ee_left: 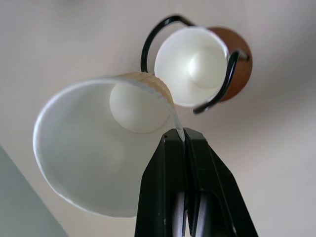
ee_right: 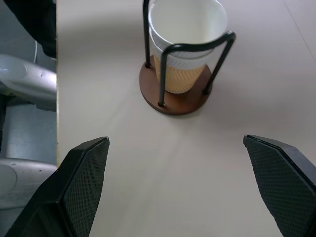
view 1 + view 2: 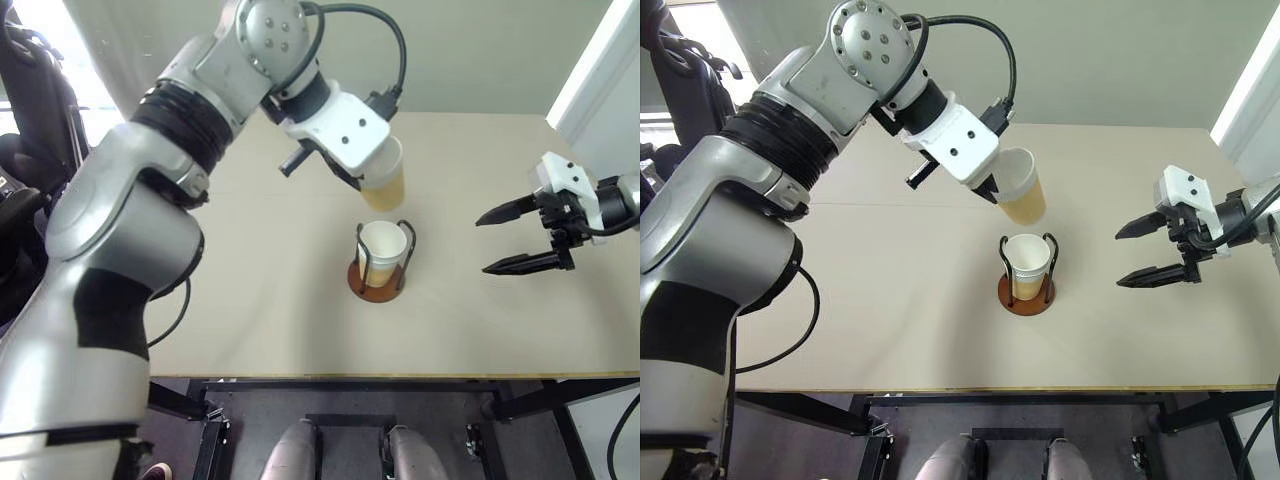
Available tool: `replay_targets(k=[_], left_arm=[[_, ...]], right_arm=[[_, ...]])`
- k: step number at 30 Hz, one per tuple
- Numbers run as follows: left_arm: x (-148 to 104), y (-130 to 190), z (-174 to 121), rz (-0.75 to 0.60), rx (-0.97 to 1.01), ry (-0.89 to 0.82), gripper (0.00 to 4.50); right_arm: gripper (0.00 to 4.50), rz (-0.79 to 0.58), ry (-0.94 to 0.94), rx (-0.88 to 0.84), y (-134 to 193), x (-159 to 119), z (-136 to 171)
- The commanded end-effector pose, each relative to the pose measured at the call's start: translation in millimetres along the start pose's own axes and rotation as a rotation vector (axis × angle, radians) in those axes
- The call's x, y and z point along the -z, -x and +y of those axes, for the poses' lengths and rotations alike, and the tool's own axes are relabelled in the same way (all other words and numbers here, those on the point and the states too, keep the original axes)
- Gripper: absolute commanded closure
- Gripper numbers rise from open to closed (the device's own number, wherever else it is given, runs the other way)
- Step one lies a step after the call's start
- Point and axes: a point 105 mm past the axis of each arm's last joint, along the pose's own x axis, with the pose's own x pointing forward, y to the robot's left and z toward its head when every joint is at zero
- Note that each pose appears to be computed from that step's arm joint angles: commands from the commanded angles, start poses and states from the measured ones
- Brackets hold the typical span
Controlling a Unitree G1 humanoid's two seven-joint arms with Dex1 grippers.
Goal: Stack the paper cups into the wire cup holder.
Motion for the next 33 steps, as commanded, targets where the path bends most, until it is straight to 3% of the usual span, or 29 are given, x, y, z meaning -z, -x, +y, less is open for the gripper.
replay_targets(k=[1,11,33], left_arm=[[-15,12,6,-0.018,0.007,-0.034,4.47],[-23,1,-3,-0.067,0.062,-0.027,4.47],[-10,-16,-16,-0.052,0.115,0.000,4.47]], right_arm=[[0.00,-0.014,0.049,0.027,14,-14,-2],[0.00,-0.015,0.052,0.018,16,-17,0],[0.00,-0.014,0.042,0.014,13,-17,0]])
